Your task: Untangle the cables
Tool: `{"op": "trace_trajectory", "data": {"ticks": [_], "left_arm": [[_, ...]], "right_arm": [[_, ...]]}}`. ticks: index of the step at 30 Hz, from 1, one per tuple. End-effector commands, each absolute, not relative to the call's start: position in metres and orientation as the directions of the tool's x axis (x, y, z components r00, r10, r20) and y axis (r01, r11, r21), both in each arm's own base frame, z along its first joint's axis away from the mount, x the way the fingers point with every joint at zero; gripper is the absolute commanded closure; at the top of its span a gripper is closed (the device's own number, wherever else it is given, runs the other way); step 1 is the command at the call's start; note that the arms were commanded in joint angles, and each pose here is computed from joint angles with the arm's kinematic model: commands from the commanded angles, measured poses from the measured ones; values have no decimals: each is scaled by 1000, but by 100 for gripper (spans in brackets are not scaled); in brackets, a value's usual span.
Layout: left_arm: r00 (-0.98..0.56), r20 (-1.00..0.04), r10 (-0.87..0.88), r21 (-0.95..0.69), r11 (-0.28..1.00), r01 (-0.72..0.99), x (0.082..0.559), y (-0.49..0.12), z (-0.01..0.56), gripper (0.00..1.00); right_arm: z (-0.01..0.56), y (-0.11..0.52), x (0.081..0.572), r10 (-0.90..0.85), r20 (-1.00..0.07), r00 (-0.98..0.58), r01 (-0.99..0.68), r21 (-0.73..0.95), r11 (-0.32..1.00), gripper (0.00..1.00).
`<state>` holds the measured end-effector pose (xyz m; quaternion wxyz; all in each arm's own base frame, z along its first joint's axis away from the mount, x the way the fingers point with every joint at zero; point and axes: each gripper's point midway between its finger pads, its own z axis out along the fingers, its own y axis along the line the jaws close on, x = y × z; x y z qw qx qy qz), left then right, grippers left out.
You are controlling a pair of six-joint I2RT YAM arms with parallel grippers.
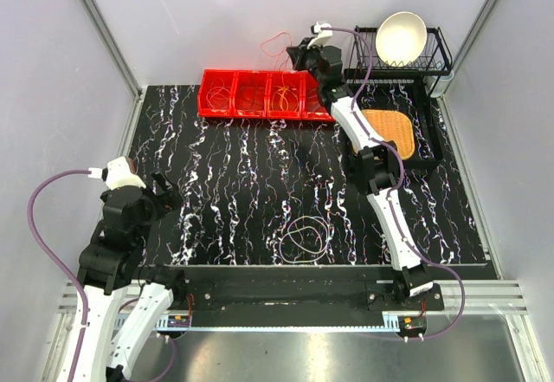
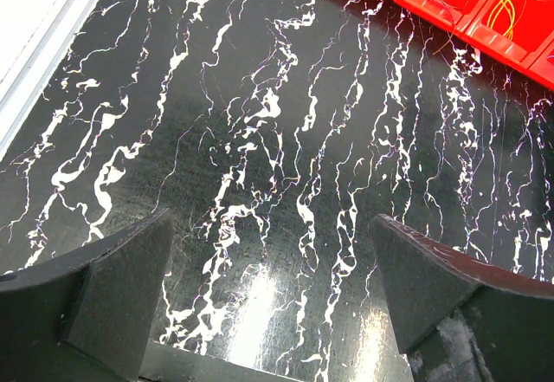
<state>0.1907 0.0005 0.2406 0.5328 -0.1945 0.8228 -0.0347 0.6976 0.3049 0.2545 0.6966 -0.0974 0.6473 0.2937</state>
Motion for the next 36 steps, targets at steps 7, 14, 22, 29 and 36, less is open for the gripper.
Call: {"op": "trace_trajectory", "data": {"ticks": [7, 14, 22, 29, 36], "left_arm": [[-332, -874, -353, -272, 925, -266, 199, -1, 248, 1], [-327, -876, -354, -275, 924, -264, 199, -1, 249, 1], [-321, -878, -355, -278, 924, -260, 198, -1, 250, 1], [-313, -880, -356, -283, 924, -256, 197, -1, 252, 1], [-304, -883, -358, -289, 924, -250, 196, -1, 254, 1]], "right_arm": [[215, 292, 715, 209, -977, 30, -490, 168, 855, 100], [185, 287, 716, 180, -983, -31, -454, 175, 874, 100], [175, 279, 712, 155, -986, -67, -422, 169, 891, 100], [172, 277, 697, 157, -980, -126, -419, 195, 886, 100], [187, 274, 680, 173, -973, -150, -413, 221, 884, 100]]}}
